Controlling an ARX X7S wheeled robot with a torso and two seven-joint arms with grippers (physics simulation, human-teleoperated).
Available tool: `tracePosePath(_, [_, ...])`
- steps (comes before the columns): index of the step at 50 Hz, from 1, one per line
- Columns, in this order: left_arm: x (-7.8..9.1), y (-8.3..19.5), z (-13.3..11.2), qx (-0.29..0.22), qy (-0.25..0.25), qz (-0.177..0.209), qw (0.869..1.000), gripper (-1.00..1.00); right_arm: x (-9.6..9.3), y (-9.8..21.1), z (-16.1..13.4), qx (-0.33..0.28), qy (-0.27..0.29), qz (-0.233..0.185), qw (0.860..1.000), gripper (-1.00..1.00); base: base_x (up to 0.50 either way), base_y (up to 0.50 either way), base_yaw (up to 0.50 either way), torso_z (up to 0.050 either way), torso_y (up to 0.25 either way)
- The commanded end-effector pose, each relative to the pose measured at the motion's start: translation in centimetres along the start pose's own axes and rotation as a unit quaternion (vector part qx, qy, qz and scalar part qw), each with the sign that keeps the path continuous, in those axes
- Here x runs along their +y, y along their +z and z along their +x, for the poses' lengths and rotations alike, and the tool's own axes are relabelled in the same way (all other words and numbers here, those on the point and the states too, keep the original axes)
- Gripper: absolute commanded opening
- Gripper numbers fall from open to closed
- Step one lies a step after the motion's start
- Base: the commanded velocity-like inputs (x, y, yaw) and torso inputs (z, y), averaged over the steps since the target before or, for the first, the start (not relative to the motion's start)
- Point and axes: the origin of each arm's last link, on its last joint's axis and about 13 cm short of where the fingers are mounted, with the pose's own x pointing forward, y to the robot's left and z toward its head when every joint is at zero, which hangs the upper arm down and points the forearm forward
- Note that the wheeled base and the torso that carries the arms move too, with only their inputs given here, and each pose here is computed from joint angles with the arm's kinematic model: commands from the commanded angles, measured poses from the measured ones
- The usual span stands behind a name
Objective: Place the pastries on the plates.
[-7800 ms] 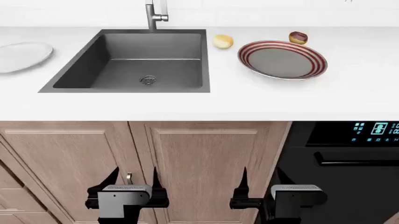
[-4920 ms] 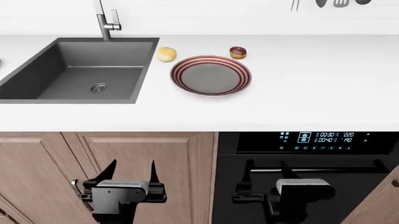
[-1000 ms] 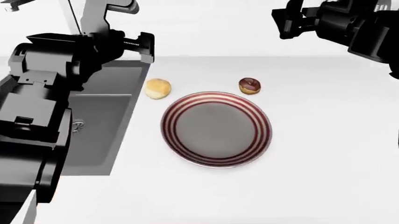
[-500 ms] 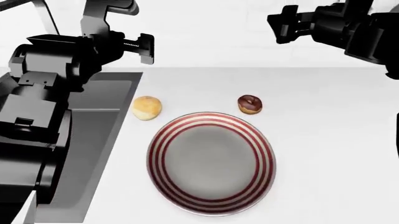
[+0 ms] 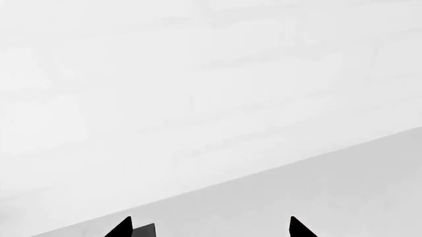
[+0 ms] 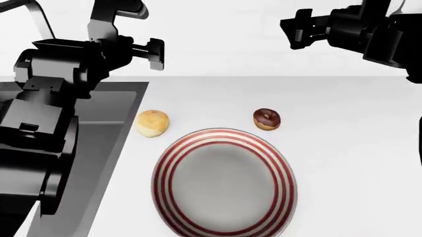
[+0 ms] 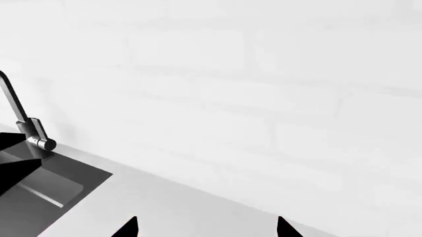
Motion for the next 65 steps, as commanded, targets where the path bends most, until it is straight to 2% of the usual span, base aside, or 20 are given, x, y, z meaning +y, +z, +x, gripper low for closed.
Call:
tracePosePath(1, [-0.2,-0.3,0.2,0.005,-0.003,0.002,1.000,1.00,0.0,-0.4,0.1,0.023,-0.002,0.009,1.000,1.00,0.00,0.00,0.00,0.000,0.000])
tracePosePath(7, [0.0,-0.5,0.2,0.009,-0.001,0.001,1.000,1.00,0.2,-0.6,0.4,0.042,0.017,0.015,0.999,1.00,0.00,0.00,0.00,0.000,0.000])
tracePosePath(13, [0.2,-0.6,0.2,0.011,-0.001,0.000,1.000,1.00,0.4,-1.2,0.8,0.091,0.040,0.022,0.995,1.00,0.00,0.00,0.00,0.000,0.000])
tracePosePath(15, [0.1,-0.7,0.3,0.012,-0.002,0.000,1.000,1.00,0.3,-1.4,0.9,0.099,0.038,0.021,0.994,1.00,0.00,0.00,0.00,0.000,0.000])
tracePosePath(16, [0.1,-0.8,0.3,0.013,-0.002,0.001,1.000,1.00,0.2,-1.6,0.9,0.114,0.019,0.024,0.993,1.00,0.00,0.00,0.00,0.000,0.000])
tracePosePath(28, [0.0,-1.1,0.4,0.016,-0.006,-0.001,1.000,1.00,-0.1,-2.5,1.1,0.164,0.014,0.031,0.986,1.00,0.00,0.00,0.00,0.000,0.000])
tracePosePath(29, [0.0,-1.0,0.5,0.016,-0.005,0.000,1.000,1.00,-0.2,-2.7,1.2,0.175,0.003,0.021,0.984,1.00,0.00,0.00,0.00,0.000,0.000])
tracePosePath(30, [-0.1,-1.0,0.4,0.016,-0.005,-0.001,1.000,1.00,-0.2,-2.8,1.2,0.181,0.016,0.041,0.982,1.00,0.00,0.00,0.00,0.000,0.000])
tracePosePath(32, [-0.1,-1.1,0.5,0.016,-0.004,0.001,1.000,1.00,-0.2,-2.9,1.2,0.192,0.023,0.040,0.980,1.00,0.00,0.00,0.00,0.000,0.000])
tracePosePath(39, [-0.1,-1.4,0.6,0.020,-0.005,-0.001,1.000,1.00,-0.2,-2.6,1.6,0.208,0.029,0.043,0.977,1.00,0.00,0.00,0.00,0.000,0.000])
tracePosePath(53, [0.0,-1.9,0.6,0.028,-0.010,-0.002,1.000,1.00,-0.1,-4.3,2.0,0.252,0.058,0.054,0.964,1.00,0.00,0.00,0.00,0.000,0.000])
tracePosePath(65, [0.1,-1.9,0.6,0.025,-0.007,-0.007,1.000,1.00,-0.5,-5.6,2.1,0.265,0.039,0.050,0.962,1.00,0.00,0.00,0.00,0.000,0.000])
